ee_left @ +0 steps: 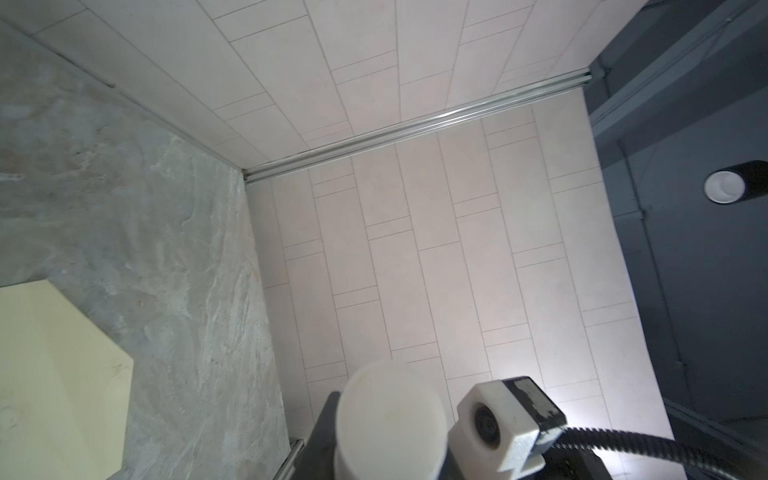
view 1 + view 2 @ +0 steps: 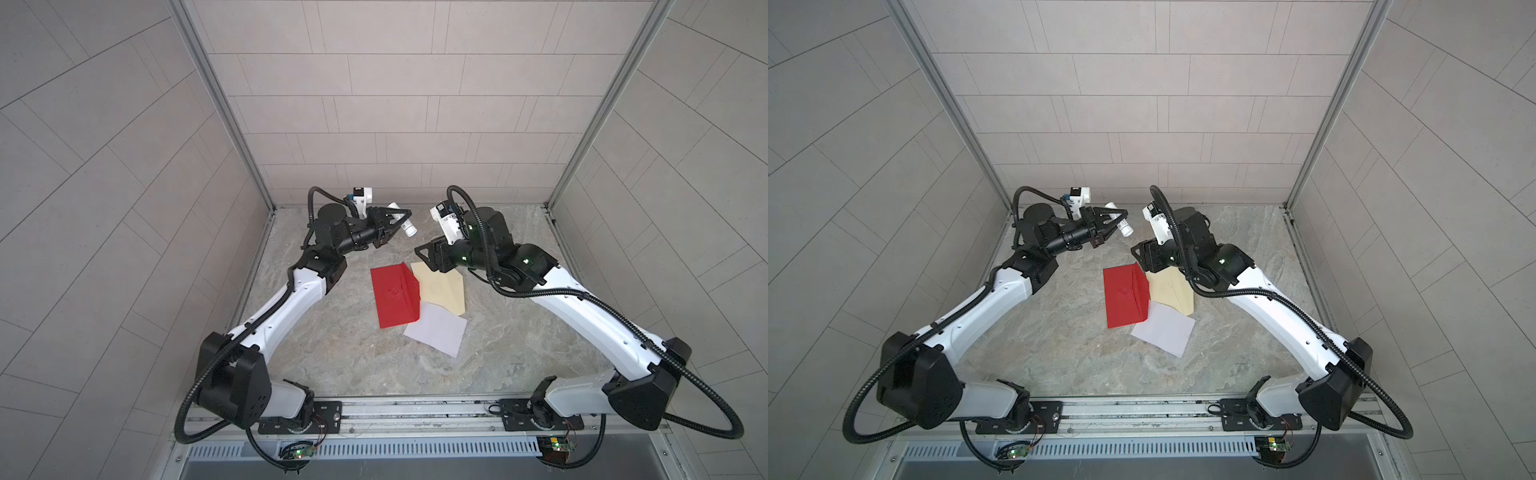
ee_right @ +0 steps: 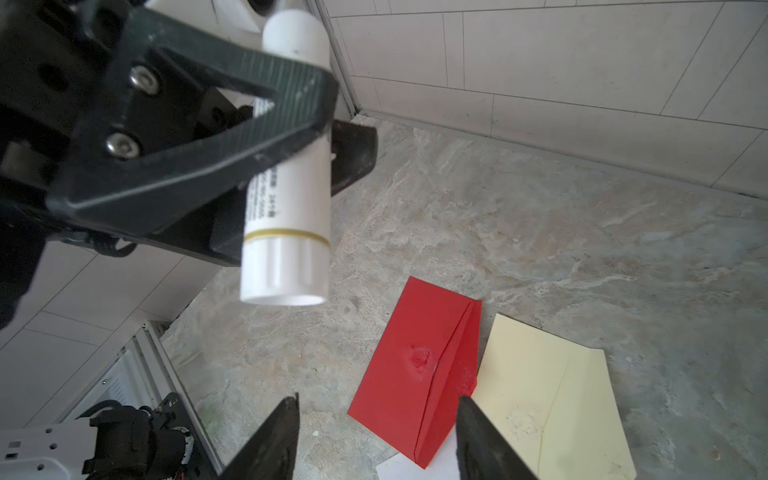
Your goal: Place the letter into the envelope and seal it
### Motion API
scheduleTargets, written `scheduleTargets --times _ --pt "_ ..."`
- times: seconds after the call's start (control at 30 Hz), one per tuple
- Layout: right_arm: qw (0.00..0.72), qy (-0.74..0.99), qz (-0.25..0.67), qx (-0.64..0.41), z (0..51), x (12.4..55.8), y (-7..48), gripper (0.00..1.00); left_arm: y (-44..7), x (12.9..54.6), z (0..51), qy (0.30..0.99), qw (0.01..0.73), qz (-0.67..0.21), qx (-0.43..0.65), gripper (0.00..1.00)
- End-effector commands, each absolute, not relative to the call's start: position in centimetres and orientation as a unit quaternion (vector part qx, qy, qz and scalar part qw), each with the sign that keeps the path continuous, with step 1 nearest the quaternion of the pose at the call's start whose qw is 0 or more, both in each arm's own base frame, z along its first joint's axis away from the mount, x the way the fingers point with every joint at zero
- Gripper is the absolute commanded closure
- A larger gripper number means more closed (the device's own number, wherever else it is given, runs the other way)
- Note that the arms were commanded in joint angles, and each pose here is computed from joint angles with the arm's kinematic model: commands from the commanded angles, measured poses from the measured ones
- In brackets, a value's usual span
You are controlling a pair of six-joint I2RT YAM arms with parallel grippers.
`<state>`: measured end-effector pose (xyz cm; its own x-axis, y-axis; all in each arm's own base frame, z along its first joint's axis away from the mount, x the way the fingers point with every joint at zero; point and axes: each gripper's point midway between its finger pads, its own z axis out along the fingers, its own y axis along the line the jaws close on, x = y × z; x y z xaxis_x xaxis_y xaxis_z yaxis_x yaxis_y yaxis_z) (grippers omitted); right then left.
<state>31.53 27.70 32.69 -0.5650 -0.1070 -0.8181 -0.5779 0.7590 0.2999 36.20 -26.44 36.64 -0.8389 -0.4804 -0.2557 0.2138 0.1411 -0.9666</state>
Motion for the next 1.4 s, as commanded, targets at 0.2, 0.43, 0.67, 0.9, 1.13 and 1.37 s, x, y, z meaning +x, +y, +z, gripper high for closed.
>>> scheduleTargets --times 0.2,0.43,0.67,0.9,1.13,1.37 --pt "0.409 0.828 0.290 -0.251 33.1 31.0 30.0 0.41 -26.3 35.6 34.7 0.754 0.248 -0.596 -0.123 1.00" --pt "0.404 0.831 0.285 -0.254 33.1 31.9 30.8 0.55 -27.1 35.2 35.1 0.749 0.243 -0.606 -0.108 1.00" --pt "0.402 0.832 0.282 -0.256 32.9 32.4 31.2 0.77 -27.5 35.0 35.2 0.745 0.238 -0.614 -0.102 1.00" --pt "0.360 0.802 0.418 -0.227 34.4 31.7 31.4 1.00 -27.5 34.3 37.0 0.724 0.266 -0.634 -0.055 1.00" --pt "0.337 0.663 0.638 -0.200 40.2 29.3 30.6 1.00 -26.9 30.6 43.6 0.603 0.347 -0.713 0.094 1.00" --pt "0.314 0.635 0.656 -0.261 40.7 25.0 32.0 1.00 -26.8 26.6 46.4 0.514 0.356 -0.753 0.207 1.00"
